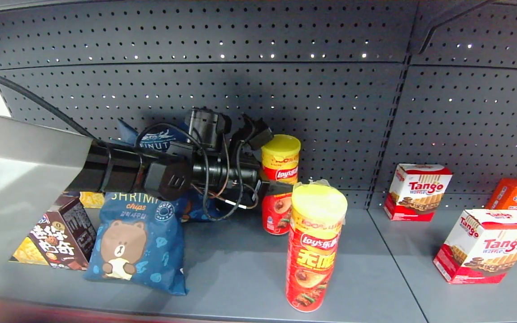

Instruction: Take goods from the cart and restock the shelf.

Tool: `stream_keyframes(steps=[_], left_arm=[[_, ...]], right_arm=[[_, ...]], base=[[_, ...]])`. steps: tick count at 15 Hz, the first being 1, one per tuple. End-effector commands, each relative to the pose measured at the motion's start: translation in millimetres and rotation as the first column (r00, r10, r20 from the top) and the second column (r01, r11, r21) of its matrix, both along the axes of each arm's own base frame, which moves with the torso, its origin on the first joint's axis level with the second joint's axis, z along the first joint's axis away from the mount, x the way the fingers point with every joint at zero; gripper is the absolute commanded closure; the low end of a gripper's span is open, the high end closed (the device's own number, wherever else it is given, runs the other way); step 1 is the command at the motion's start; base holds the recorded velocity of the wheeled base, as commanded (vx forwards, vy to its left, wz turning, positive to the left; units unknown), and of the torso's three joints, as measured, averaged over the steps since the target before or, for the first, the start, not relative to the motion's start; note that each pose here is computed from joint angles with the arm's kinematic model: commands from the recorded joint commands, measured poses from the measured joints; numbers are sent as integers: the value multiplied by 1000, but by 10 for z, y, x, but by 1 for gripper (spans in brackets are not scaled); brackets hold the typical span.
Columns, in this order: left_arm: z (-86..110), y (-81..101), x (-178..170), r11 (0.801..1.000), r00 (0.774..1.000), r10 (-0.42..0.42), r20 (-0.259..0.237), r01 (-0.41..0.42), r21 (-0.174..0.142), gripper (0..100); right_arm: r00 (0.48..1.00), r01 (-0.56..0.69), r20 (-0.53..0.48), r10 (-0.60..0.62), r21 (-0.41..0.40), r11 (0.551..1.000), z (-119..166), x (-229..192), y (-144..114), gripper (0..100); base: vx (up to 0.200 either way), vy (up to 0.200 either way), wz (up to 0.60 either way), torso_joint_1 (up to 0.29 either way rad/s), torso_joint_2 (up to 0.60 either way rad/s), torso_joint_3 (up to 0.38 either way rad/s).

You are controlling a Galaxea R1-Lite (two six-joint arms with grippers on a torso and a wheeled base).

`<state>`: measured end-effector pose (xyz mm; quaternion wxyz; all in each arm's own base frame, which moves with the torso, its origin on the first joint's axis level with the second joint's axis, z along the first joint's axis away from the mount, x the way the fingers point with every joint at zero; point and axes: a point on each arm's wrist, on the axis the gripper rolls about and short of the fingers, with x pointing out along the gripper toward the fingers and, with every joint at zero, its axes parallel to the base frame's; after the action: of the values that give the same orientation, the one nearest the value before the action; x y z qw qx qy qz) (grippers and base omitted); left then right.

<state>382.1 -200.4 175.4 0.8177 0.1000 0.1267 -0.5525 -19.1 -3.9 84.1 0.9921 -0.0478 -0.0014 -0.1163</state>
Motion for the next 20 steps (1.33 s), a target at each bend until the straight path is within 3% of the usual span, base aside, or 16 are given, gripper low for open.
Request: stream_keyframes(steps=[1,6,20], left_arm=[[73,-13,14,1000,1000,0,-12,0,0,100],[58,-122,67,1000,999,-22,-38,22,11,100],[-95,-227,211,1000,999,-28,-34,29,11,100]], right_arm=[[1000,-1,-4,1,-1,1000,-1,2,0,0],[1000,0,-2,0,-1,1000,1,2,0,0],[1000,0,-4,0,-1,1000,-1,2,0,0]], base=[[0,0,0,0,0,0],[0,0,0,0,0,0],[0,0,0,0,0,0]])
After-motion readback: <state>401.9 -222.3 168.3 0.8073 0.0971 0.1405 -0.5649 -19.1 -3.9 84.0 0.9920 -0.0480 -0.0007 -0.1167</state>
